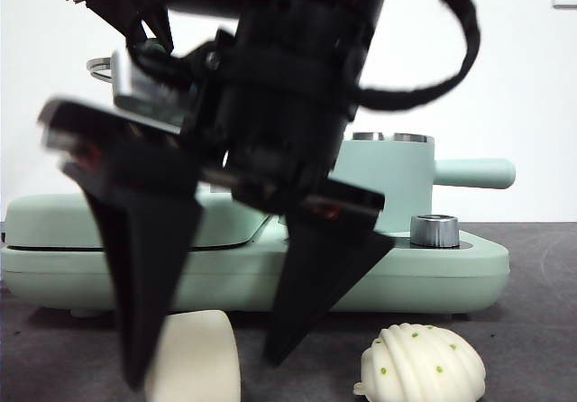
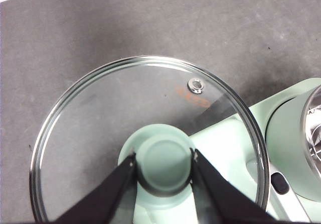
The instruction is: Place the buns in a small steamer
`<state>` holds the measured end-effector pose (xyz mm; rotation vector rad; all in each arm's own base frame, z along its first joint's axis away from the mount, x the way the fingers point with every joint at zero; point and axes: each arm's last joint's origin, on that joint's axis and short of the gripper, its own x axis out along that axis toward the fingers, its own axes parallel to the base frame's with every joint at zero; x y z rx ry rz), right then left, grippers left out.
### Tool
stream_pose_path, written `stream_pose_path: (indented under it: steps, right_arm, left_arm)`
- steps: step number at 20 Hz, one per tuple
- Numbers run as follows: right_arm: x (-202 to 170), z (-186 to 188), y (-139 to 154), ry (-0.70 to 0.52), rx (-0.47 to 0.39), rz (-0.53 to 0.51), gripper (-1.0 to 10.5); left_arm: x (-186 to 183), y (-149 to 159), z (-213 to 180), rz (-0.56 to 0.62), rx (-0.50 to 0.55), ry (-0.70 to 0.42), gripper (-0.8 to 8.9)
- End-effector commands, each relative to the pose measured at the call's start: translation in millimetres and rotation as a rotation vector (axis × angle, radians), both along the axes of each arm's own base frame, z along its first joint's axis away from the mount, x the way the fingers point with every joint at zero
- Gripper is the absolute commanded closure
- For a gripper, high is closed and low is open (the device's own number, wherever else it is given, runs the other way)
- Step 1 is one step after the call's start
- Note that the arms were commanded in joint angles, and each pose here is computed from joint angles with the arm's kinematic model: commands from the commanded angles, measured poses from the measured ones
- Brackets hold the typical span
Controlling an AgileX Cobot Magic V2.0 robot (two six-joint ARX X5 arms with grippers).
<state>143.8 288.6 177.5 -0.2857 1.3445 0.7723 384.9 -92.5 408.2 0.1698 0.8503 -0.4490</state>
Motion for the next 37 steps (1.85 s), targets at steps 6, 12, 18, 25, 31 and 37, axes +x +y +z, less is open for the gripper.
stream_pose_path:
  steps: [6,12,18,25,31,37]
  right_arm:
    - [20,36,2,-0.010,-0.032,0.046,9.4]
    - [104,141,-49,-0.081,-0.017,-0.110,9.4]
    - [180,174,-85,-0.172,0.061,-0.288,9.4]
    - [217,120,-73,-0.061,-0.003,-0.254,9.3]
    - [222,110,-70,-0.056,-0.008,-0.248,4.8]
    - [215,139,-74,-0.092,0.013,-0.247,3.9]
  left_arm:
    - [-1,0,11,0.010,-0.024,-0.048,7.94]
    - [-1,0,11,0.013,-0.027,-0.047,7.94]
    - [-1,0,11,0.014,-0.029,-0.048,7.95]
    - [-1,0,11,0.015,-0.029,-0.047,7.94]
    - [-1,0,11,0.015,-0.029,-0.045,7.95]
    - [-1,0,11,0.015,-0.029,-0.047,7.95]
